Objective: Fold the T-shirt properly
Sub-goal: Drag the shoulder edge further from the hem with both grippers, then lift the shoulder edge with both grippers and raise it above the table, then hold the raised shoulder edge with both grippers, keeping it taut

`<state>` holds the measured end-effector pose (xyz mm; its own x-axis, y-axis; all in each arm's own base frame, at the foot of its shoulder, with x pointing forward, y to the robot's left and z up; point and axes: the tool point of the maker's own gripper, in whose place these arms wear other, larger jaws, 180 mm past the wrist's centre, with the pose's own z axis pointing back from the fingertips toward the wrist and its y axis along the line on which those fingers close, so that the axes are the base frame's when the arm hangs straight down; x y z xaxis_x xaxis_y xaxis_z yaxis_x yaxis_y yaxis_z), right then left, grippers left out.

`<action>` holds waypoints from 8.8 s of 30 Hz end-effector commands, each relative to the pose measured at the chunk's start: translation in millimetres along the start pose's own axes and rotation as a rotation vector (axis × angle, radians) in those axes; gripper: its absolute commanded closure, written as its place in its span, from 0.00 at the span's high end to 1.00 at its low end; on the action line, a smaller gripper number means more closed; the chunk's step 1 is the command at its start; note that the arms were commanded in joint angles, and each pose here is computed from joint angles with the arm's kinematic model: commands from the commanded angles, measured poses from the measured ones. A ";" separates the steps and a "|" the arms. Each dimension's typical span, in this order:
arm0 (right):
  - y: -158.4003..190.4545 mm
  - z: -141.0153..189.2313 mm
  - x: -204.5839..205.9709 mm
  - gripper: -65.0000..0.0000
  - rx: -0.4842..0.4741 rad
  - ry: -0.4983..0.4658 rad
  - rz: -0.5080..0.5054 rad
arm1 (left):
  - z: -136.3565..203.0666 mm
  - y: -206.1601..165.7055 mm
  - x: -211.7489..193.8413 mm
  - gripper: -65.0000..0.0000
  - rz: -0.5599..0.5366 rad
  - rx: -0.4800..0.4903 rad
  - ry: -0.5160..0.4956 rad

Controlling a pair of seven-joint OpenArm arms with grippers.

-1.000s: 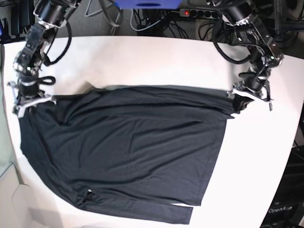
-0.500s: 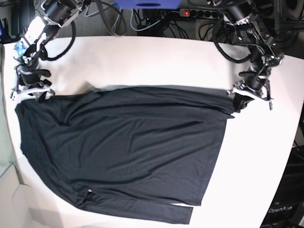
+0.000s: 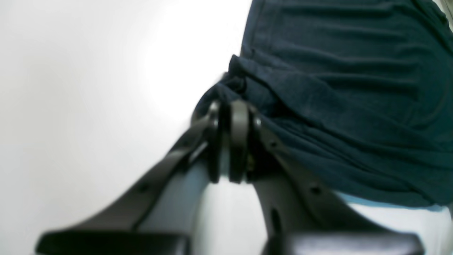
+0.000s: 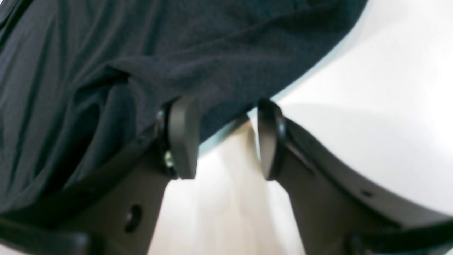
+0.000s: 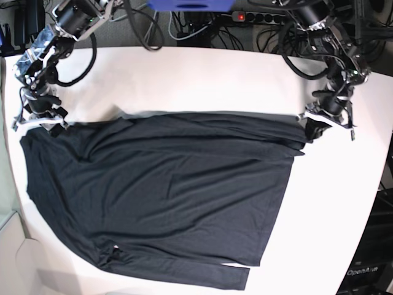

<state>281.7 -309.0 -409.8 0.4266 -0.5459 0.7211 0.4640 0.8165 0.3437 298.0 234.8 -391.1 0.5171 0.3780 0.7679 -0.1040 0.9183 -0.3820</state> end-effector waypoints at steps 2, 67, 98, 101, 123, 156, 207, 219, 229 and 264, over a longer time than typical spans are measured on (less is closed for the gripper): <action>7.5 -5.0 13.5 0.43 0.028 -0.038 -0.009 | 0.6 -4.1 18.6 0.06 -0.011 -0.018 -0.060; 34.4 -24.6 40.7 0.00 0.097 -0.052 0.053 | 38.3 9.7 -31.9 0.46 0.098 -0.026 0.106; 34.9 -24.7 40.6 0.00 0.098 -0.052 0.054 | 4.8 -25.4 -84.0 0.00 0.200 -0.144 0.252; 34.9 -24.7 40.6 0.00 0.098 -0.052 0.054 | 2.6 -28.2 -78.7 0.00 0.201 -0.150 0.238; 37.5 -25.3 45.8 0.00 0.104 -0.062 0.058 | -30.9 -75.4 29.0 0.00 0.480 -0.346 0.007; 61.8 -30.4 120.7 0.00 0.147 -0.180 0.157 | -46.3 -54.7 94.3 0.00 0.244 -0.241 -0.020; 93.2 -54.8 104.3 0.15 0.237 -0.140 0.357 | -120.9 -78.3 135.5 0.00 0.111 -0.198 -0.039; 82.4 -46.8 105.1 0.44 0.221 -0.134 0.445 | -118.9 -71.3 134.3 0.00 0.103 -0.186 -0.031; 60.9 -62.6 96.8 0.44 0.168 -0.123 0.484 | -118.4 -68.5 127.2 0.00 0.104 -0.181 -0.020; 57.4 -81.1 102.4 0.00 0.117 -0.094 0.541 | -117.6 -75.4 146.8 0.00 0.103 -0.196 -0.057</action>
<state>401.6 -324.6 -390.5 0.5678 -0.0477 0.8218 0.1054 0.9943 -0.0151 463.9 201.9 -344.1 0.5374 0.4708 0.6997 -0.0254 0.8383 -0.5446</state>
